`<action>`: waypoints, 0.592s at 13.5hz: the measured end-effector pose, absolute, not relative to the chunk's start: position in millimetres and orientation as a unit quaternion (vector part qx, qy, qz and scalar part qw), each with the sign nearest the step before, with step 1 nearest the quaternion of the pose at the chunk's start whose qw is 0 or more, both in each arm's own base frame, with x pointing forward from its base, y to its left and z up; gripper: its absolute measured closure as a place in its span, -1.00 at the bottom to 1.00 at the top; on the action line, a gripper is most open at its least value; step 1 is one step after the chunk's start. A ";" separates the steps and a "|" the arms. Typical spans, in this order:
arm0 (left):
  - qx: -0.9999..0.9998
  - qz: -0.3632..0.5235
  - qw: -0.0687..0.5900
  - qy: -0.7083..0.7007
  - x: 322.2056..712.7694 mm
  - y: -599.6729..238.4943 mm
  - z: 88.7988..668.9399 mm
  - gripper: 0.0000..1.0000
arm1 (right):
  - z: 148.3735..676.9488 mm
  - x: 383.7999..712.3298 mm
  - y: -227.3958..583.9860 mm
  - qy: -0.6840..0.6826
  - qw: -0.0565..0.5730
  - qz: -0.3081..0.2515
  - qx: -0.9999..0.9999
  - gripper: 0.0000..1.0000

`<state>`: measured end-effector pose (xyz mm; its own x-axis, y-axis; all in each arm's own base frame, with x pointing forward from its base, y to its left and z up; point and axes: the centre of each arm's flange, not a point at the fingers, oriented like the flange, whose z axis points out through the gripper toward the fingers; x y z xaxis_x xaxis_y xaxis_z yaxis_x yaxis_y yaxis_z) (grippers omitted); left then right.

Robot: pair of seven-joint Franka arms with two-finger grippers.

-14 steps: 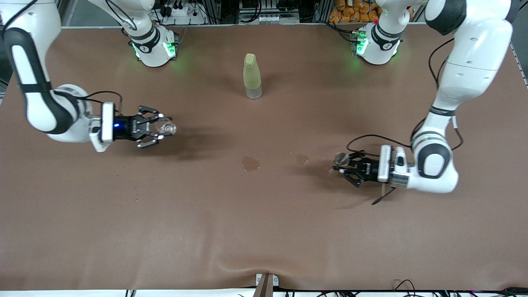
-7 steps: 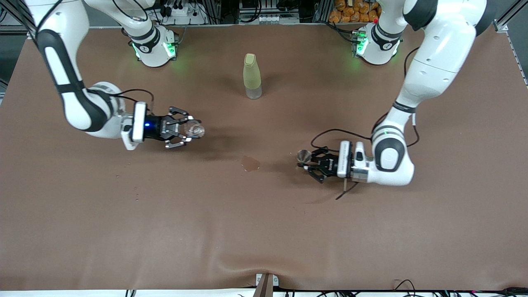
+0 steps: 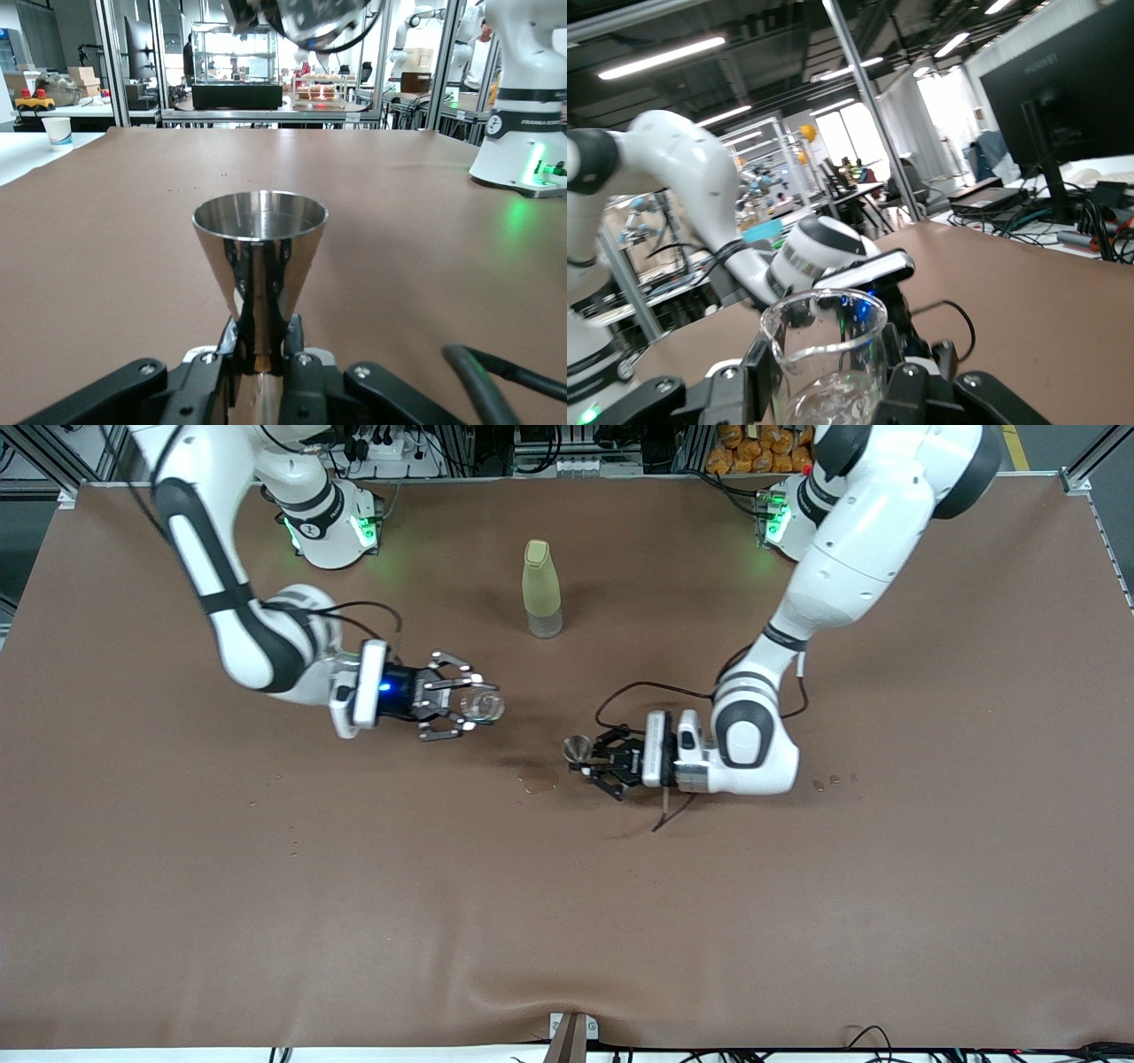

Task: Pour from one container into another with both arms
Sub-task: 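Lift the glass cup and the jigger toward each other with both grippers, then tilt the glass cup over the jigger with the right gripper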

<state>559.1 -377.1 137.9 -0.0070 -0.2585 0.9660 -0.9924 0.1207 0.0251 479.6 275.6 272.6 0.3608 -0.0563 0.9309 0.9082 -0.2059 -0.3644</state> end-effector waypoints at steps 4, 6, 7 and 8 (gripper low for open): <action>0.549 0.401 0.457 -0.574 543.3 -414.4 132.8 0.58 | 280.0 463.7 323.4 -0.312 0.526 -0.455 -0.647 0.00; 0.553 0.403 0.455 -0.570 537.5 -427.5 132.9 0.58 | 280.1 464.3 323.5 -0.301 0.527 -0.457 -0.650 0.00; 0.554 0.403 0.454 -0.570 535.3 -431.9 133.3 0.58 | 280.3 464.5 323.9 -0.291 0.529 -0.459 -0.652 0.00; 0.554 0.403 0.453 -0.571 534.2 -434.3 133.4 0.58 | 279.8 462.2 327.2 -0.278 0.533 -0.459 -0.654 0.00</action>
